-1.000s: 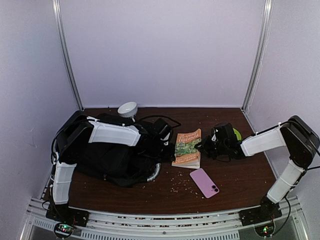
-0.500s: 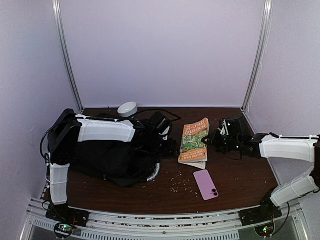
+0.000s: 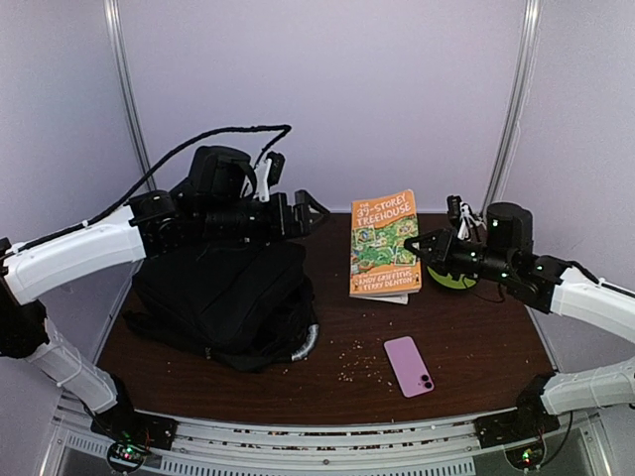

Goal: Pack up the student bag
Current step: Pick up the book from the center of the board.

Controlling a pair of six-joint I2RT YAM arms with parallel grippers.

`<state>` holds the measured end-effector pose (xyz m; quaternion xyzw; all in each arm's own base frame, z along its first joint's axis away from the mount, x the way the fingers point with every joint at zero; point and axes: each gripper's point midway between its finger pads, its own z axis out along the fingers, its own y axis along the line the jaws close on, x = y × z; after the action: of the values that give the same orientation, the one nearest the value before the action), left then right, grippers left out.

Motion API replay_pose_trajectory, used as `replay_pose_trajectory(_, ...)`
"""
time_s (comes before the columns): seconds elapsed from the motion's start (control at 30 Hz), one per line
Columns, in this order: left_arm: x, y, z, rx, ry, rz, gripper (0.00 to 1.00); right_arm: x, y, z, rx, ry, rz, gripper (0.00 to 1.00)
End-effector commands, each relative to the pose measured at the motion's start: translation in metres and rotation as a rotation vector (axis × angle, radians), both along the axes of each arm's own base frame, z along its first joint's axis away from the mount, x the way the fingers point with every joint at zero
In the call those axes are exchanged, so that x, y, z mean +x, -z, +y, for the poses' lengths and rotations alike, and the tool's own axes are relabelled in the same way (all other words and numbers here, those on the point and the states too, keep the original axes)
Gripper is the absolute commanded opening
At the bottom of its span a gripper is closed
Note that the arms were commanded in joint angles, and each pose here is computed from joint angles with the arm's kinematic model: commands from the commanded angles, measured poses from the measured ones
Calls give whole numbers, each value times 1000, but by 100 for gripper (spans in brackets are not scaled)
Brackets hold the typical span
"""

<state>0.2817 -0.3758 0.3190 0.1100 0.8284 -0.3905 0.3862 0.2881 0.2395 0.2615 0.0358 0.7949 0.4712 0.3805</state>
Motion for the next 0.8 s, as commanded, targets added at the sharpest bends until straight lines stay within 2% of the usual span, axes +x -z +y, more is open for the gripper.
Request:
replay_pose_trajectory(0.0, -13, -25, -5, -72, 105, -102, 98, -36, -84, 23, 191, -221, -241, 0)
replay_pose_trajectory(0.23, -32, -44, -20, -170, 233, -104, 98, -72, -126, 36, 337, -375, -370, 0)
replay_pose_trajectory(0.5, -47, -61, -31, -285, 333, -96, 96, -80, -128, 51, 304, -424, -388, 0)
replay_pose_trajectory(0.57, -50, -60, -35, -288, 356, -90, 92, -81, -128, 53, 305, -433, -390, 0)
replay_pose_trajectory(0.77, -53, -56, -40, -302, 389, -69, 66, -81, -127, 55, 292, -439, -396, 0)
